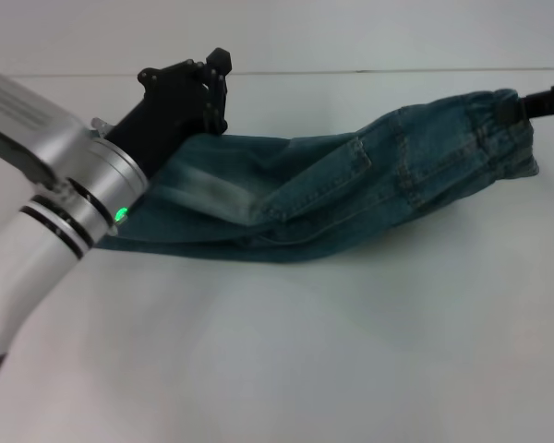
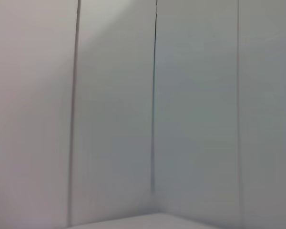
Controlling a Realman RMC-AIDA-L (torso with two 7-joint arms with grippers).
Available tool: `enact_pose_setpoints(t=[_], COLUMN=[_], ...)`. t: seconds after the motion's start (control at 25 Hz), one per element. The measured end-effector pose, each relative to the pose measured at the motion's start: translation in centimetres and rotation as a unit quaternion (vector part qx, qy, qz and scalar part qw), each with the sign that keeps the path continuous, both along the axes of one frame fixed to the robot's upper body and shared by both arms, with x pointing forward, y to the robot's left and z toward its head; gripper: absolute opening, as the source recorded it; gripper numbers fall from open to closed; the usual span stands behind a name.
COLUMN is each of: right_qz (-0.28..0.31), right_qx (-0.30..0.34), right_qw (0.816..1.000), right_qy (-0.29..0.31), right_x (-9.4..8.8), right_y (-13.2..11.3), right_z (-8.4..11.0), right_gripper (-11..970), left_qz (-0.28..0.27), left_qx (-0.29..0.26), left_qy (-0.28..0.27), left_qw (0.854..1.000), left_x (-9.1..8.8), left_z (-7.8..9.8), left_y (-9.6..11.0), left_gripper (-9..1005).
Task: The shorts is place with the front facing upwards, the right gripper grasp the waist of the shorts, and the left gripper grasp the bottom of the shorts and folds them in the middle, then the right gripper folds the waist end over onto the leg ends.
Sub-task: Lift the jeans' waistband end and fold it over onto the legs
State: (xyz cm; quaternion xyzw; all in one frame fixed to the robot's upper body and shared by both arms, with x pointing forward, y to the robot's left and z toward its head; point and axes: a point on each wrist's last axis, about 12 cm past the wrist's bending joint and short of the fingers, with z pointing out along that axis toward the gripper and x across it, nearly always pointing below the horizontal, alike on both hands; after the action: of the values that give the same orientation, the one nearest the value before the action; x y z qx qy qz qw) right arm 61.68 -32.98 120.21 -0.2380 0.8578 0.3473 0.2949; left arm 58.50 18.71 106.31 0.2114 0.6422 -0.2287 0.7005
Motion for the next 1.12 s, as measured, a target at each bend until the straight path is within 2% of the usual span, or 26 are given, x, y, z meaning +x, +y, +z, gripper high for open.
enact_pose_setpoints(t=[0.16, 0.24, 0.44, 0.72, 1.12], right_qz=[0.022, 0.033, 0.055, 0.065, 0.08], right_qx=[0.015, 0.019, 0.037, 0.062, 0.066], right_qw=[1.0, 0.999, 0.997, 0.994, 0.992], right_qy=[-0.012, -0.016, -0.031, -0.057, -0.066], right_x=[0.4, 0.6, 0.7, 0.7, 1.2], right_y=[1.2, 1.8, 2.9, 3.3, 4.6], right_z=[1.5, 2.1, 3.6, 5.5, 6.4], right_gripper=[53, 53, 53, 52, 52], left_qz=[0.024, 0.03, 0.046, 0.013, -0.048], left_qx=[0.119, 0.197, 0.28, 0.3, 0.273], left_qy=[-0.036, -0.053, -0.041, -0.037, -0.044], left_qw=[0.992, 0.979, 0.958, 0.953, 0.96], left_x=[-0.1, -0.3, -0.2, -1.5, -3.5], left_z=[-1.3, -2.0, -3.1, -3.9, -3.9], left_y=[-1.9, -2.9, -4.1, -5.3, -8.3], left_gripper=[-2, -1, 1, 1, 1])
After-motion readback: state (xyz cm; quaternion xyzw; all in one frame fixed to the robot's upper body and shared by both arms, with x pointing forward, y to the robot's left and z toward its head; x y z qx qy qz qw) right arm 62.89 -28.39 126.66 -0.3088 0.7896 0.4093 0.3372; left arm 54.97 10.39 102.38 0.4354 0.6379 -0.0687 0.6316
